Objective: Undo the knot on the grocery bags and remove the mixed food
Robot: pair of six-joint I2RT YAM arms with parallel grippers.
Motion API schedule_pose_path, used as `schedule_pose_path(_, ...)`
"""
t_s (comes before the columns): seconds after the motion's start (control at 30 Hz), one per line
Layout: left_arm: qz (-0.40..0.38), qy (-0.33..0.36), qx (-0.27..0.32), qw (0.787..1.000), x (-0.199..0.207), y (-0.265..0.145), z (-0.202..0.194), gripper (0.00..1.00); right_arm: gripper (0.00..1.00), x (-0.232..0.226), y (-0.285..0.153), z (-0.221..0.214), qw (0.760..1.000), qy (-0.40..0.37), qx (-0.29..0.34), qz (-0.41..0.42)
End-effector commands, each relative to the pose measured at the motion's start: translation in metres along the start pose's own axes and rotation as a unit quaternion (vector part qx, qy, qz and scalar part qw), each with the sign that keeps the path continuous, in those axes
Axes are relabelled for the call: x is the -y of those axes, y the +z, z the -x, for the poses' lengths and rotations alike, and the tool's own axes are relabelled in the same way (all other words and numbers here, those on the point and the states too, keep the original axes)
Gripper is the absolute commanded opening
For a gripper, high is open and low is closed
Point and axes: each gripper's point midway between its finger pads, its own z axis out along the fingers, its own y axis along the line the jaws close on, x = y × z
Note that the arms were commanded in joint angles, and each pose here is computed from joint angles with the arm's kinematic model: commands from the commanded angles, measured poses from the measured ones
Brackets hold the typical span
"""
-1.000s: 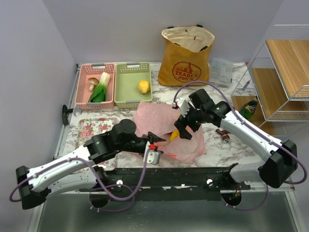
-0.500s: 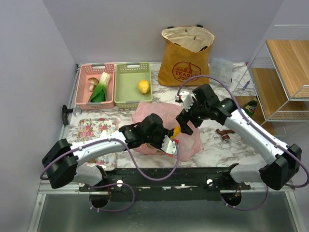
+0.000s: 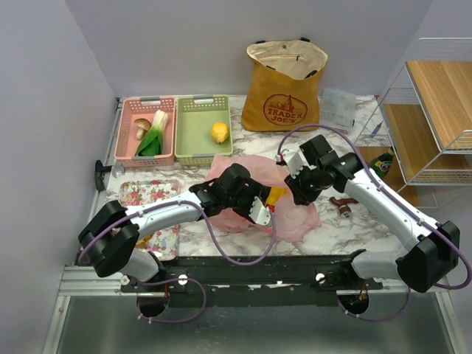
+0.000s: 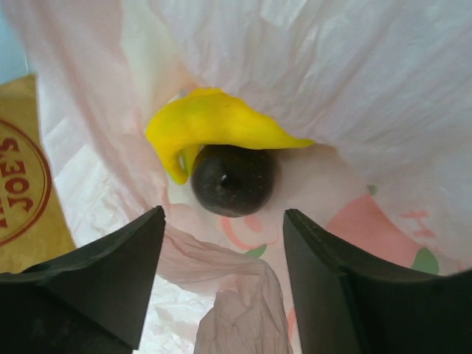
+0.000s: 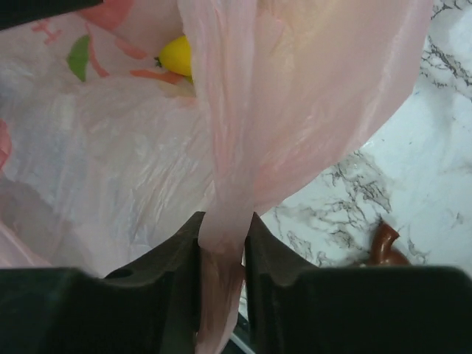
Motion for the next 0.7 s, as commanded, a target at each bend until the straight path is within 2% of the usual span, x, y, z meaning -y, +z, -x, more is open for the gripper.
schedule_pose_path(0.0, -0.007, 0.051, 0.031, 0.998, -0.012, 0.021, 0.012, 0.71, 0.22, 0.000, 0.004, 0.007, 1.000, -0.002, 0.009, 0.009)
schedule_pose_path(0.07, -0.005, 0.024, 0.004, 1.000, -0.022, 0.032, 0.003, 0.75, 0.11, -0.001, 0.004, 0.012, 1.000, -0.003, 0.014, 0.016)
schedule_pose_path(0.17, -0.001, 0.014, -0.023, 1.000, -0.031, 0.044, -0.009, 0.80, 0.01, 0.000, 0.005, 0.016, 1.000, -0.004, 0.016, 0.017)
schedule_pose_path(0.3, -0.027, 0.040, -0.030, 0.998, -0.020, 0.052, -0.018, 0.80, 0.01, -0.003, 0.006, 0.018, 0.999, 0.000, 0.017, 0.027)
schedule_pose_path(0.5, -0.072, 0.050, -0.082, 0.993, 0.002, 0.074, -0.050, 0.81, 0.01, -0.002, 0.006, 0.017, 1.000, -0.002, 0.017, 0.023)
schedule_pose_path(0.6, -0.096, 0.037, -0.101, 0.990, 0.009, 0.080, -0.061, 0.82, 0.00, -0.002, 0.005, 0.015, 1.000, -0.003, 0.015, 0.022)
schedule_pose_path(0.67, -0.125, 0.023, -0.106, 0.986, 0.017, 0.080, -0.065, 0.77, 0.01, -0.002, 0.005, 0.015, 1.000, -0.005, 0.014, 0.022)
